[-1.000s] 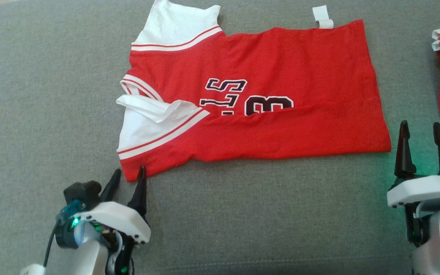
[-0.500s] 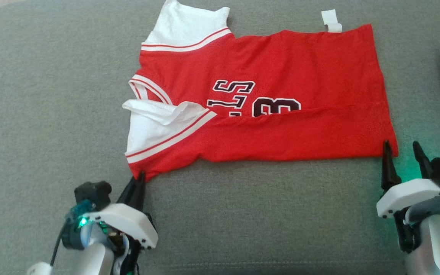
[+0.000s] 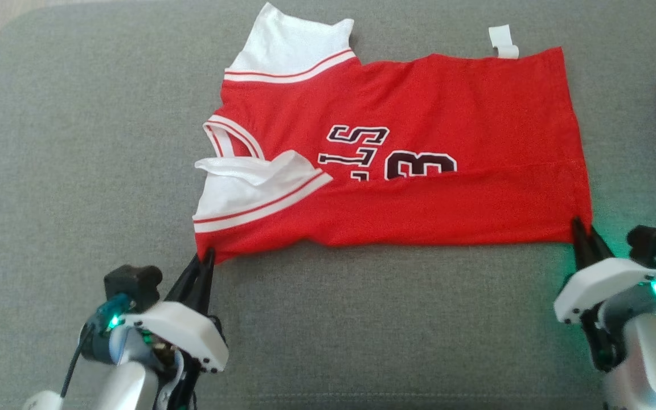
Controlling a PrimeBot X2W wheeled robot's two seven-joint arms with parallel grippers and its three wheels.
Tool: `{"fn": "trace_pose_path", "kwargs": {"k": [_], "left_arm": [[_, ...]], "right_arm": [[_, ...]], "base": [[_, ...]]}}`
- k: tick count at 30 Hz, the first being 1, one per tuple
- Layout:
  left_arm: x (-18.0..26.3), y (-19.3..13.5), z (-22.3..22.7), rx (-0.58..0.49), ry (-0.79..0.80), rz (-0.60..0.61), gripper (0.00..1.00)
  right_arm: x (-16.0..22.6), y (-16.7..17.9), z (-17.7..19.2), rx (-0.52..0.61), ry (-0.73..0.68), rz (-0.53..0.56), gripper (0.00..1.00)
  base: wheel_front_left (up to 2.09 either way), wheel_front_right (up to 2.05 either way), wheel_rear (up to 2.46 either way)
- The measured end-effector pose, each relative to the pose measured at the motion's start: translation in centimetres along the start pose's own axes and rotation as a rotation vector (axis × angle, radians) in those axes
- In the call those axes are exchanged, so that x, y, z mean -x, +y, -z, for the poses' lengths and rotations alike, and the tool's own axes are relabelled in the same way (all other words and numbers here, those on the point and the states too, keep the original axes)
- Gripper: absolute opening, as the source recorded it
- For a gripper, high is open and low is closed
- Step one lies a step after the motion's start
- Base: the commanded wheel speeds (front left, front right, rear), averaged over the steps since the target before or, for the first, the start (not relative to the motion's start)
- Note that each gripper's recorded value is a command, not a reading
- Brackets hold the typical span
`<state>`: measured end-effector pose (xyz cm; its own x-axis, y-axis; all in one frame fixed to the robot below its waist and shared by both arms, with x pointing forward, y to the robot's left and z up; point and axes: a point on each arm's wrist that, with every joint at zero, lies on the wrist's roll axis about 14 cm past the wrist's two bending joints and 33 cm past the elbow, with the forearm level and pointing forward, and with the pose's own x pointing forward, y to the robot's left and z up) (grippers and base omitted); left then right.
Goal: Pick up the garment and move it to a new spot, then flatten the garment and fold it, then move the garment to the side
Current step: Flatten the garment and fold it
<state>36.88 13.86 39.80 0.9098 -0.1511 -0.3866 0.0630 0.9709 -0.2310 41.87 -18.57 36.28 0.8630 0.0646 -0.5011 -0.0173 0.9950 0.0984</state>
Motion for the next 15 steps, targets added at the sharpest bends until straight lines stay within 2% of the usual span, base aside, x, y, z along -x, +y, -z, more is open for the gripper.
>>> {"fn": "trace_pose_path", "kwargs": {"k": [15], "left_arm": [[4.7, -0.6, 1.7, -0.040, 0.084, 0.042, 0.00]], "right_arm": [[4.3, -2.4, 0.4, 0.027, 0.014, 0.005, 0.00]], "base": [[0.00, 0.00, 0.00]]}}
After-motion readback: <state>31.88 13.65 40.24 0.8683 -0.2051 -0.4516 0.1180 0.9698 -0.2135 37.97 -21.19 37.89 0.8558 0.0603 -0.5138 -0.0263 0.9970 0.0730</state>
